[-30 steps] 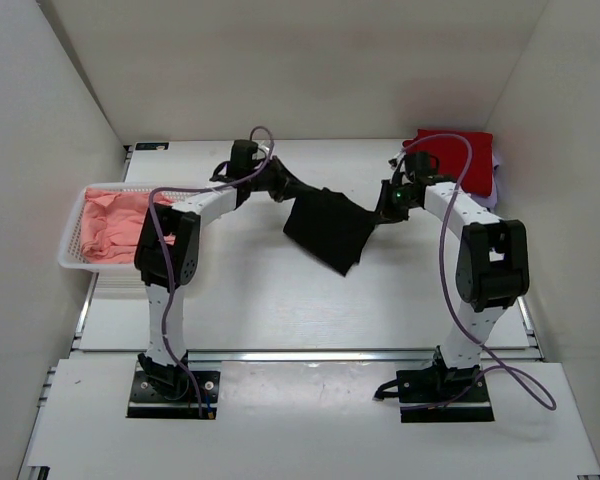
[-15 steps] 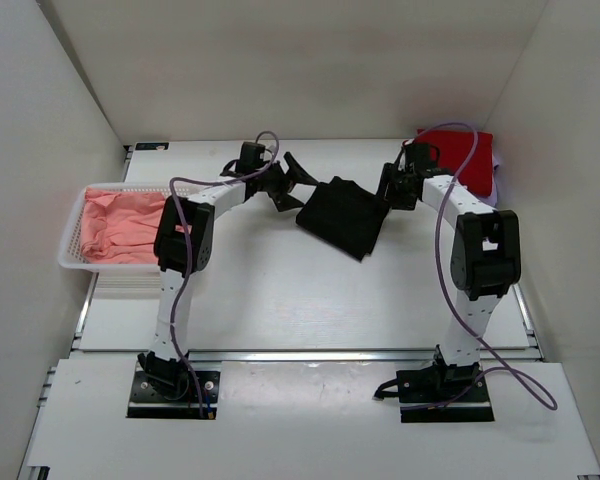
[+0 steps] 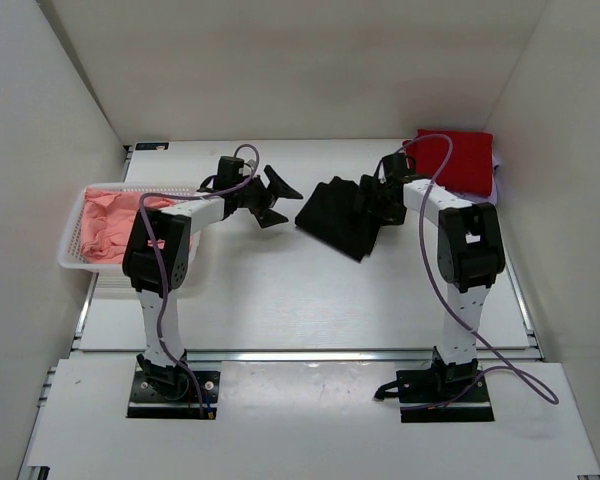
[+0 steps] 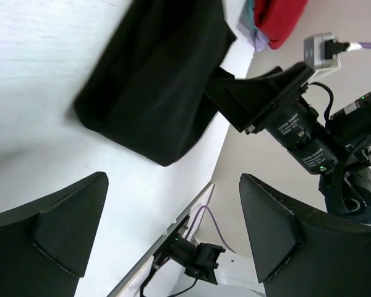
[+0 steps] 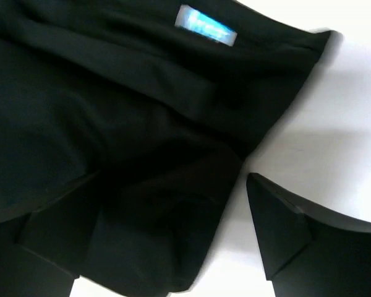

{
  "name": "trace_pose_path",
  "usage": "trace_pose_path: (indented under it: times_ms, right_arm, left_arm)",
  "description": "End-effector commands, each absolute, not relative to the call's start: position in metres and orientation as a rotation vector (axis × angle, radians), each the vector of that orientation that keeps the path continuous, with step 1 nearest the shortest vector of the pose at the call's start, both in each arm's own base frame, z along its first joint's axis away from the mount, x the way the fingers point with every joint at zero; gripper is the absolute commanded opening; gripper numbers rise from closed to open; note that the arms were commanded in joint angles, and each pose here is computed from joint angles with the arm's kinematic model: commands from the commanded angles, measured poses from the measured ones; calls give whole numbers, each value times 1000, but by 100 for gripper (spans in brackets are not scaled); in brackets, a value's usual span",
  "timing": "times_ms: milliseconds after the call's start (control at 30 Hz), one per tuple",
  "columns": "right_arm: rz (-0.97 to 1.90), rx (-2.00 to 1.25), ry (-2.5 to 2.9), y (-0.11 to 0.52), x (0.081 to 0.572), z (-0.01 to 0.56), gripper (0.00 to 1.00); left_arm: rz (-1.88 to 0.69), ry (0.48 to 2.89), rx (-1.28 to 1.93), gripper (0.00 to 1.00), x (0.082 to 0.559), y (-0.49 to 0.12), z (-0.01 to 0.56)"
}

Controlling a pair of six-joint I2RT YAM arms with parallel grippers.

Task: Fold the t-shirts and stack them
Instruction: Put the neatly folded tshirt into the corner of the board with the right arm

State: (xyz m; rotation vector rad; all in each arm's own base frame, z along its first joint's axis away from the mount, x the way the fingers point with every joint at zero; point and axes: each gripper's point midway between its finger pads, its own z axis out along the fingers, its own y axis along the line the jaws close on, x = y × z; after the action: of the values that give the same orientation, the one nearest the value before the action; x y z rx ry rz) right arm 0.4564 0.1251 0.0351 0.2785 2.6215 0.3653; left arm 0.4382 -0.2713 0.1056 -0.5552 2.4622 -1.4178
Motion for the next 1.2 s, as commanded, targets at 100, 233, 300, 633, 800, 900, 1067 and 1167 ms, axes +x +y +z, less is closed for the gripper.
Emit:
trace_pose_path:
  times_ms: [100, 233, 300, 633, 800, 900, 1067, 1167]
  right_arm:
    - [344, 430, 2635, 141, 461, 29, 99]
    - [231, 455, 2729, 135, 472, 8, 87]
    - [186, 451, 2793, 135, 472, -6, 42]
    - [-136, 75, 2557, 92, 513, 88, 0]
    - [-261, -81, 2285, 66, 539, 174, 0]
    - [-312, -104, 2166, 34, 544, 227, 0]
    - [-317, -73, 2038, -22, 545, 289, 0]
    - [-304, -20, 2004, -73, 552, 288, 0]
  left_arm:
    - [-1490, 2348, -450, 99, 423, -273, 165]
    - [-1498, 2382, -451, 99, 401, -271, 162]
    - [-1484, 2379, -433, 99, 394, -267, 168]
    - [-1451, 2415, -409, 99, 375, -261, 172]
    - [-1461, 2444, -382, 99, 365, -271, 164]
    - [-1448, 2467, -403, 99, 355, -266, 155]
    - [-1446, 2477, -434, 99, 350, -263, 143]
    - [-1414, 2484, -430, 99, 347, -262, 143]
